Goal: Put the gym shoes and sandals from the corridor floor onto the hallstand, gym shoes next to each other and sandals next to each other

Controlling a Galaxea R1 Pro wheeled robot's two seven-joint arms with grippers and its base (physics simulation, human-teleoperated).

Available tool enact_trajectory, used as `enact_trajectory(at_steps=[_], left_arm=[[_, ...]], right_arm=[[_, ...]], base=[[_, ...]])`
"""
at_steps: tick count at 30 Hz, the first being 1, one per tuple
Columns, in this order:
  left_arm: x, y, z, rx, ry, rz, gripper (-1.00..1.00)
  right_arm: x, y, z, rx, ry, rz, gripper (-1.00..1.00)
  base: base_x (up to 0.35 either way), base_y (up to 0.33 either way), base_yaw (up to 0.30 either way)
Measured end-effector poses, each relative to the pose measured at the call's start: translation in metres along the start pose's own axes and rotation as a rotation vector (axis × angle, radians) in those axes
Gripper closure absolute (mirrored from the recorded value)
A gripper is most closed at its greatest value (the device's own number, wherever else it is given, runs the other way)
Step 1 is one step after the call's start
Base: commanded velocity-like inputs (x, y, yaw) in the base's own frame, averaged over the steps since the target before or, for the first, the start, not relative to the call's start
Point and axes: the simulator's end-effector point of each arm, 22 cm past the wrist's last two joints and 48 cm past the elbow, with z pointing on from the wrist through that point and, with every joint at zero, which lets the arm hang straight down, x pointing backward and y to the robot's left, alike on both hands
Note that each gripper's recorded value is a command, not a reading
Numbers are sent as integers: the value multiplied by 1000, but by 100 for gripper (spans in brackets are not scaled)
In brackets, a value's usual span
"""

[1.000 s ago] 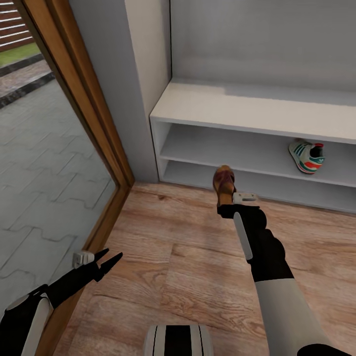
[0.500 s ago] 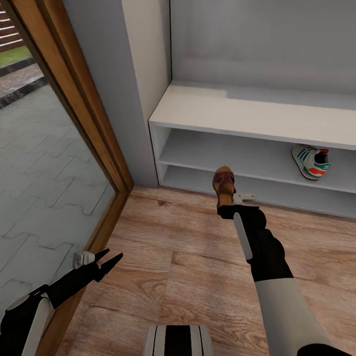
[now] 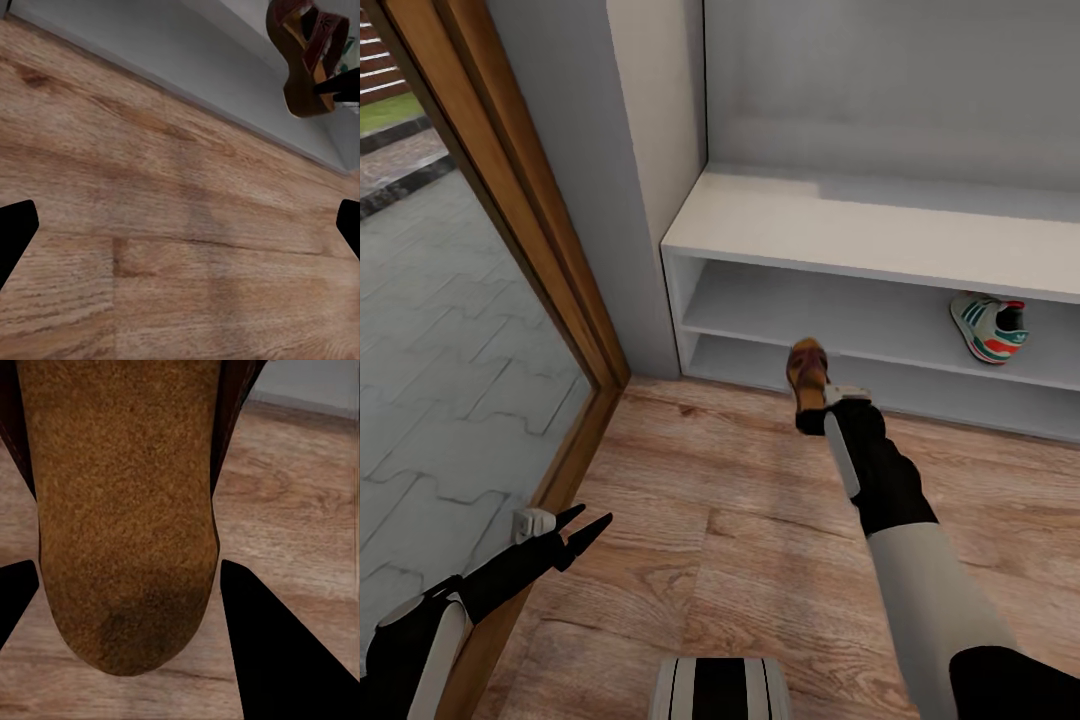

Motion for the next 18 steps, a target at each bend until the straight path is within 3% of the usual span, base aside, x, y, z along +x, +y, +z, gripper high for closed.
enact_trajectory(at_steps=[7, 12, 18], left_arm=[[0, 0, 0, 1, 1, 0, -100], [0, 0, 0, 1, 1, 1, -100], [0, -1, 0, 1, 1, 1, -100]], right_arm=[[-37, -6, -6, 25, -41, 2, 100], [-44, -22, -8, 95, -49, 6, 100], [-44, -26, -9, 113, -47, 13, 100]], base=[[0, 0, 0], [0, 0, 0], [126, 0, 0]])
